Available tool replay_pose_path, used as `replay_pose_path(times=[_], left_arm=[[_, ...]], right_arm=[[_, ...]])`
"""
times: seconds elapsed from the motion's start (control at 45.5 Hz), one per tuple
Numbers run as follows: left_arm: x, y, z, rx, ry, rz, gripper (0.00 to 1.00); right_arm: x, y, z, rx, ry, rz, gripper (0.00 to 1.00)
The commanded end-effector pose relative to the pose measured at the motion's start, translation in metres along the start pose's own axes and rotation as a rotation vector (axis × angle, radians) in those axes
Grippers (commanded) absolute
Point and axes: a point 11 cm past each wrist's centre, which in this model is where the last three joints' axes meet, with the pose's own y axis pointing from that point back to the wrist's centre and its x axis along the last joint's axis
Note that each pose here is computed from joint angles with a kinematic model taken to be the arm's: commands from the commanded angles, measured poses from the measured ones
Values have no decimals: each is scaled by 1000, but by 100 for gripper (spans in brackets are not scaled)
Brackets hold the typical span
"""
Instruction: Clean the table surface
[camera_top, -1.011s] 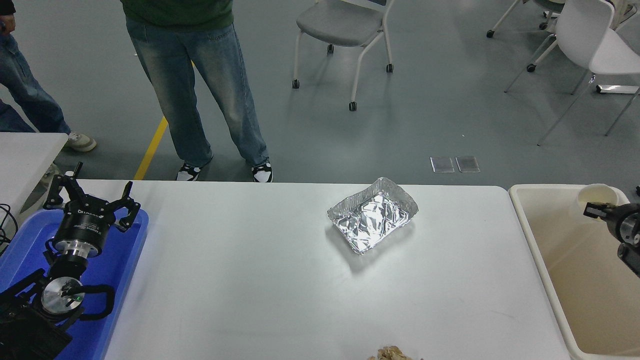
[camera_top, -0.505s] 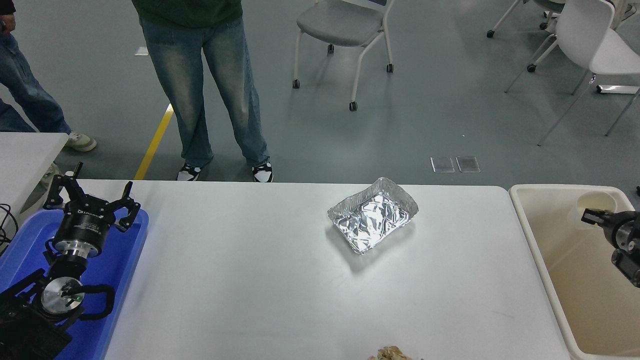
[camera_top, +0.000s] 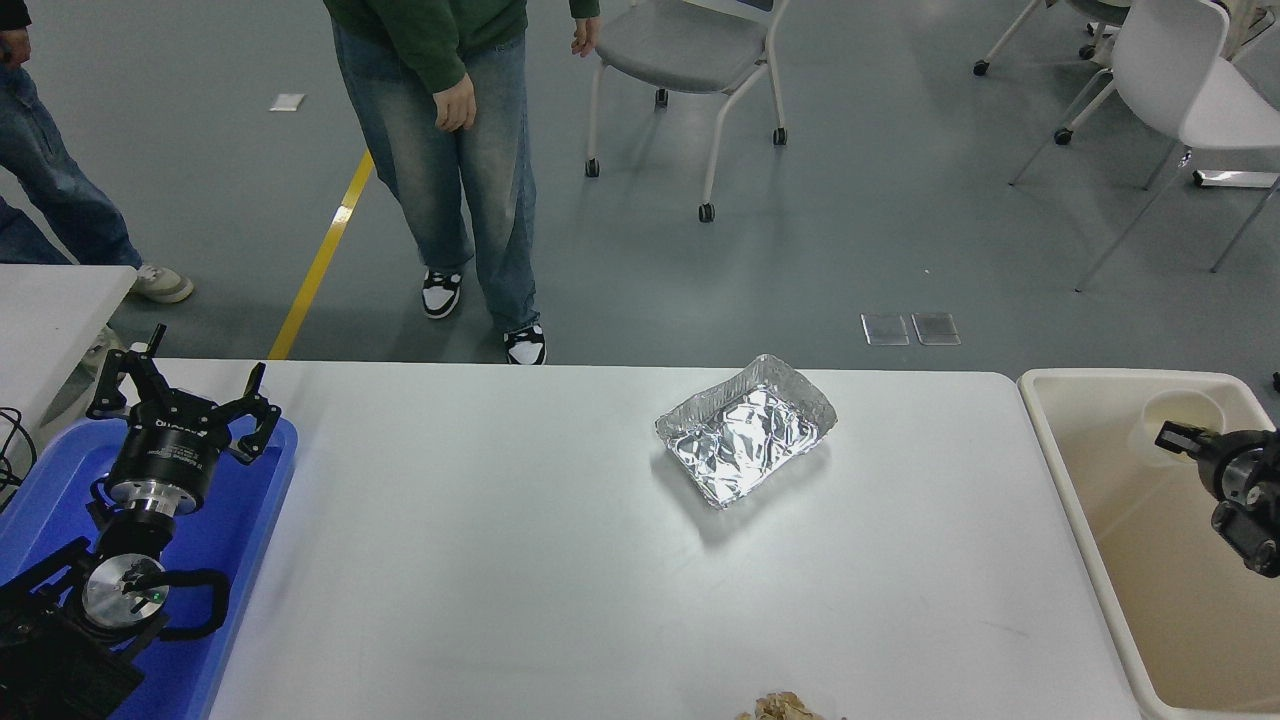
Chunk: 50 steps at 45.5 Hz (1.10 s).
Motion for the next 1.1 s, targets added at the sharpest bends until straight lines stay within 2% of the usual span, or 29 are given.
replay_pose_path(times=[0.0,0.615,0.791,1.077], left_arm=[[0,0,0,1,0,0,100],[0,0,0,0,0,0,100],[0,0,0,0,0,0,100],[0,0,0,0,0,0,100]], right_arm=[[-3,0,-1,2,0,-11,100],[7,0,-5,11,-33,-1,100],[13,1,-24,55,-126,-16,100],[51,9,-36,125,-207,9,99]])
